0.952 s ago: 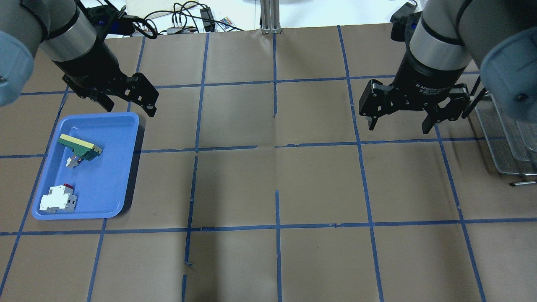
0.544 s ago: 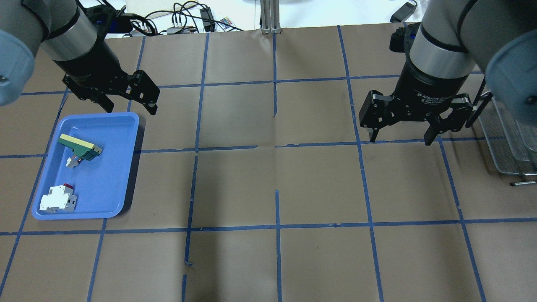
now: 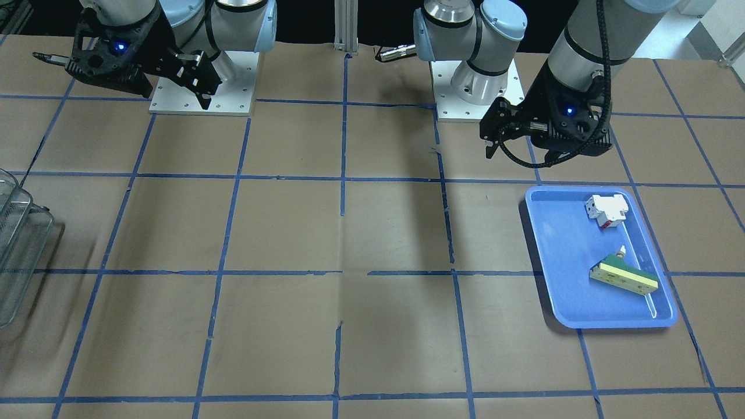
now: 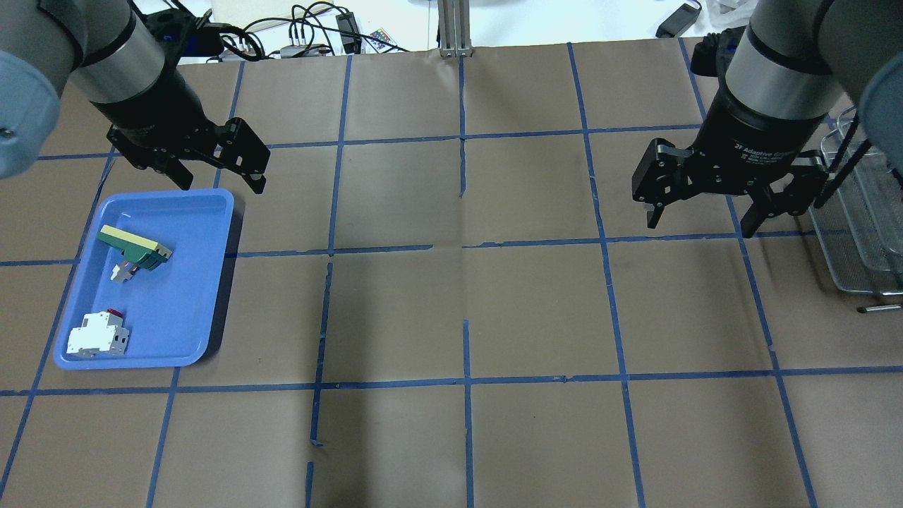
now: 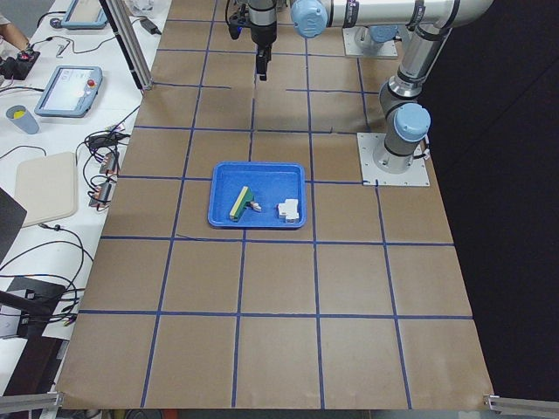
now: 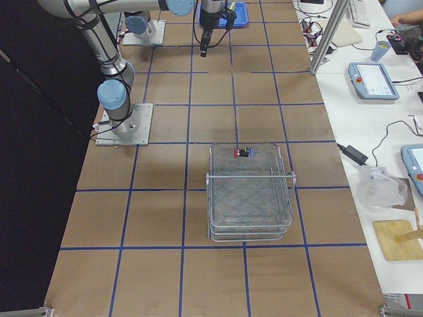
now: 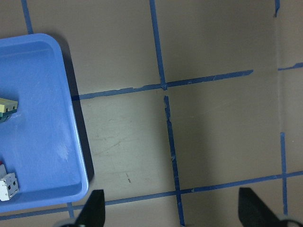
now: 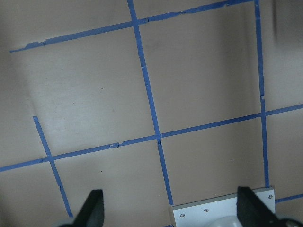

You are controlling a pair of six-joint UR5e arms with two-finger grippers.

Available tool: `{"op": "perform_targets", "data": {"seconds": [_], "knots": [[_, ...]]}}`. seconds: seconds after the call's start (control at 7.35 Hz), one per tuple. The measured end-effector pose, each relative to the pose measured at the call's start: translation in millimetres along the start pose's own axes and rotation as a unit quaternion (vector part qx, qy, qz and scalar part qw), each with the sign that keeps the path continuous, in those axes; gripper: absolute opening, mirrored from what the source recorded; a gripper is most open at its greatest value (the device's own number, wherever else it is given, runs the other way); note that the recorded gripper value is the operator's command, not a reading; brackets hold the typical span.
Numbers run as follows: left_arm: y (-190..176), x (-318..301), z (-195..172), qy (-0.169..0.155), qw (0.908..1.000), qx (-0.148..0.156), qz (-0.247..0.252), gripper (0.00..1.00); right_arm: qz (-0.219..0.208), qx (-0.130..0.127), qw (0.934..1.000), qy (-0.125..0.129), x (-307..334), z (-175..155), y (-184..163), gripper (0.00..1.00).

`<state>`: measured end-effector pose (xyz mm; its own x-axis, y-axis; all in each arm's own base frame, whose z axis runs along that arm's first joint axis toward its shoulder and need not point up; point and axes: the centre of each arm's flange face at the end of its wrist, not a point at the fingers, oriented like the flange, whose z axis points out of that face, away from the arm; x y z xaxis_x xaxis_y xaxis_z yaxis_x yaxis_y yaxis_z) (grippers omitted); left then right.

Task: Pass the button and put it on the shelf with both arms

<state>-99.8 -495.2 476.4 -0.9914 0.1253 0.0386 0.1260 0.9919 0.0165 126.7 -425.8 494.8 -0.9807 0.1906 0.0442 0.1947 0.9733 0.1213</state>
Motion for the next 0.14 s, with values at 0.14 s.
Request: {"op": "perform_targets", "data": {"seconds": [0.14], "knots": [[0.0, 0.0, 0.0, 0.0, 1.0, 0.0, 0.0, 1.0, 0.001, -0.001, 1.0, 0.0, 0.8, 0.8, -0.2, 1.0]]}}
